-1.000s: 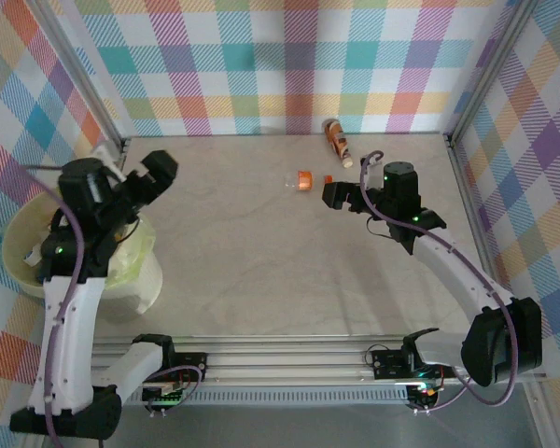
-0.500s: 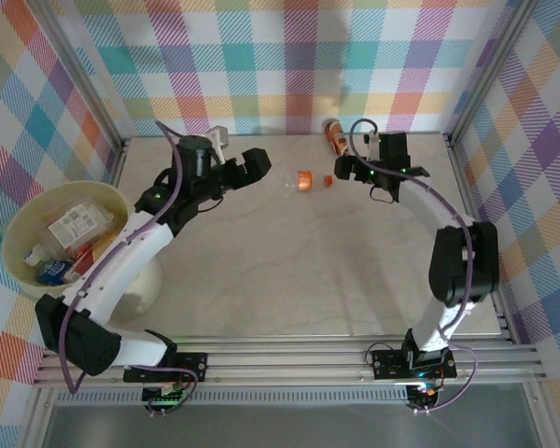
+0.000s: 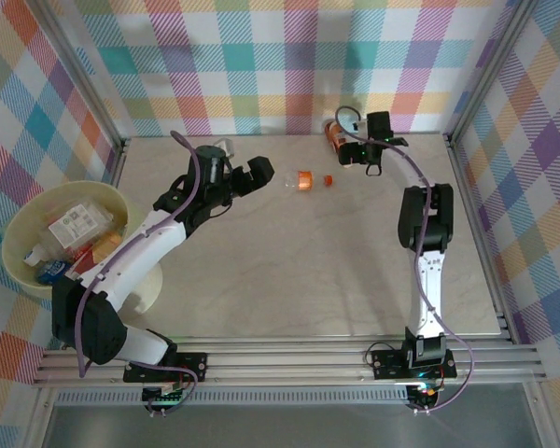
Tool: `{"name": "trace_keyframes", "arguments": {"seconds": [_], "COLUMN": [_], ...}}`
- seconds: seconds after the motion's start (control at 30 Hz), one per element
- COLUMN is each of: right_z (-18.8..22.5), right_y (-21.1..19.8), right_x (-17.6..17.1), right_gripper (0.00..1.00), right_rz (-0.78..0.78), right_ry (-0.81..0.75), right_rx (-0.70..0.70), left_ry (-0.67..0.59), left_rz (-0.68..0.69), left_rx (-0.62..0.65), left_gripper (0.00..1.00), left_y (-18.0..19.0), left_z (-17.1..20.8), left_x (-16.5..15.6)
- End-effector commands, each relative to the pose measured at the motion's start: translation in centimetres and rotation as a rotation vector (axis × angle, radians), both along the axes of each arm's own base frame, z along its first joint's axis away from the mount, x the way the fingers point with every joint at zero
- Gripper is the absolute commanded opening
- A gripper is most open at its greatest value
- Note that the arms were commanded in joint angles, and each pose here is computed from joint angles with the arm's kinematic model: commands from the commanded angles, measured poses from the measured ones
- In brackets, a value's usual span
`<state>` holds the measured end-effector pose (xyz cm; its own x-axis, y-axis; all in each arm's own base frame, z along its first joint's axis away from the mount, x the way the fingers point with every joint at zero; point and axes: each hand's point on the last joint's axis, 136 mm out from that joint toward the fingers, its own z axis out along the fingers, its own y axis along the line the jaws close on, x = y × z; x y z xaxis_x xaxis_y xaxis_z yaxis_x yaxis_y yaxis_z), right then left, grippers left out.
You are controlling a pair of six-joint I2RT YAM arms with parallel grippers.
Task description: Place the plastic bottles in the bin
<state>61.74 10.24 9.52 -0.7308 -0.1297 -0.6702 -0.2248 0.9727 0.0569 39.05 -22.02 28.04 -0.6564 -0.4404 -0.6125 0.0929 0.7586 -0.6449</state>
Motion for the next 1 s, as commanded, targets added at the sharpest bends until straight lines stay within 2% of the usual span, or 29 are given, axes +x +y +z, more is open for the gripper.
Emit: {"name": "trace_keyframes", "arguments": {"seconds": [0.0,0.17,0.3,0.47,0.77,0.97], "right_z": [-1.2,-3.3,-4.4,-7.9,-6.5,-5.1], "right_y": [1.2,1.6,0.8,0.6,2.1,2.7], "right_x": [0.3,1.2,1.7,0.6,2.3,1.8], "right_gripper": [0.81,0.76,0.64,0.60,0.45,0.28], "right_rz": [0.098,0.087,0.057,0.083,0.137,0.156], "right_ry": [0.048,0.128,0.140,0.226,0.126,0.102], "right_rx": [-0.003,0.002,-0.063,-0.106,-0.114,-0.085], "left_ry": [-0.012,0.005,0.015,0.030,0.069,0.071], "left_rz": [0.037,0.062,0.078,0.087,0.088,0.055], "left_rx": [0.004,0.039,0.071,0.097,0.140,0.119], "left_gripper": [1.00,1.00,1.00,1.00,1.00,1.00], "left_y": [0.2,0.7,0.9,1.1,1.0,0.2], "left_z": [-0.4,-1.5,-2.4,-3.3,-5.1,-5.3], "left_x": [0.4,0.8,1.2,1.5,2.1,2.2]}}
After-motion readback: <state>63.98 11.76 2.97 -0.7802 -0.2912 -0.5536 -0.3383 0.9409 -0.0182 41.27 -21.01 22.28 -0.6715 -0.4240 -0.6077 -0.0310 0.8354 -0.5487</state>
